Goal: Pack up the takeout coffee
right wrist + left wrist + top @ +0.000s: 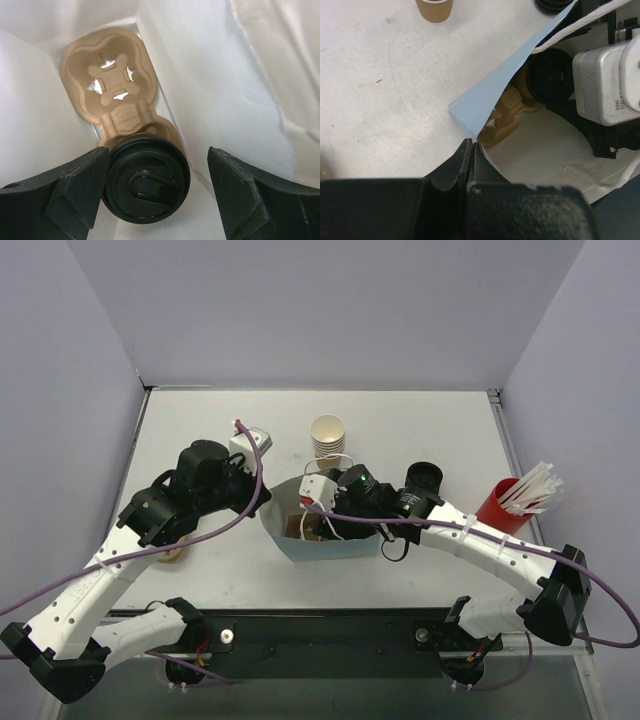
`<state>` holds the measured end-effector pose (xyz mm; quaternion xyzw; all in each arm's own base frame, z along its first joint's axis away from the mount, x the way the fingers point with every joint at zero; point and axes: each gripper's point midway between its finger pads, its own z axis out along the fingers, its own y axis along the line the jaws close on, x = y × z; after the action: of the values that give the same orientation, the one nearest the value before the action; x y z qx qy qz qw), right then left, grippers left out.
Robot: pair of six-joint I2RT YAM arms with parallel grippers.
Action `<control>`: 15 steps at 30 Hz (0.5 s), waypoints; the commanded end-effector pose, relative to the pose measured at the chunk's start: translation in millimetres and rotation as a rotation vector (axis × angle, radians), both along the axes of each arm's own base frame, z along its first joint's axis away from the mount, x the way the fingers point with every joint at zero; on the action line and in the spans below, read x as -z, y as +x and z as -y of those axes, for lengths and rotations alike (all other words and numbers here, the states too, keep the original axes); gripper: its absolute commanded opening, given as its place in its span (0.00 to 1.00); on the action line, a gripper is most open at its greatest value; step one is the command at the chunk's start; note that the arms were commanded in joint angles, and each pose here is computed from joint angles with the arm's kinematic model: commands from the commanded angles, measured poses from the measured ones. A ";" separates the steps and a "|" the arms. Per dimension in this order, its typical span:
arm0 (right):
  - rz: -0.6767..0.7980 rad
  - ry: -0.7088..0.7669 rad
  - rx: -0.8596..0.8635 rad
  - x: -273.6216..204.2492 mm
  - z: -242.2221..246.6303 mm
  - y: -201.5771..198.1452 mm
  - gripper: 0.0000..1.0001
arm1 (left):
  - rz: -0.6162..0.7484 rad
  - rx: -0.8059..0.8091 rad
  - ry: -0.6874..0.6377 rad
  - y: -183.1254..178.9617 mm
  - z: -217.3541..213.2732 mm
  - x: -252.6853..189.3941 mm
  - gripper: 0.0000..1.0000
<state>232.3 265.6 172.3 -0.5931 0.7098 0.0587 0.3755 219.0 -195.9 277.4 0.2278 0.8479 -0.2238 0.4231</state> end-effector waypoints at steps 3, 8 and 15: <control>-0.001 0.121 0.031 -26.5 -6.3 -0.4 0.77 | 0.028 -0.020 0.004 2.8 -4.2 -19.1 0.00; -0.025 0.177 0.059 -26.0 -13.8 -0.6 0.71 | 0.006 -0.017 0.005 3.1 -1.4 -18.9 0.00; -0.019 0.203 0.081 -32.4 -13.5 5.2 0.65 | 0.020 -0.015 0.007 6.4 0.3 -20.9 0.00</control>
<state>232.9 276.8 182.7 -0.5462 0.7304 0.1013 0.3975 221.8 -194.6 279.6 0.2259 0.8573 -0.2115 0.4114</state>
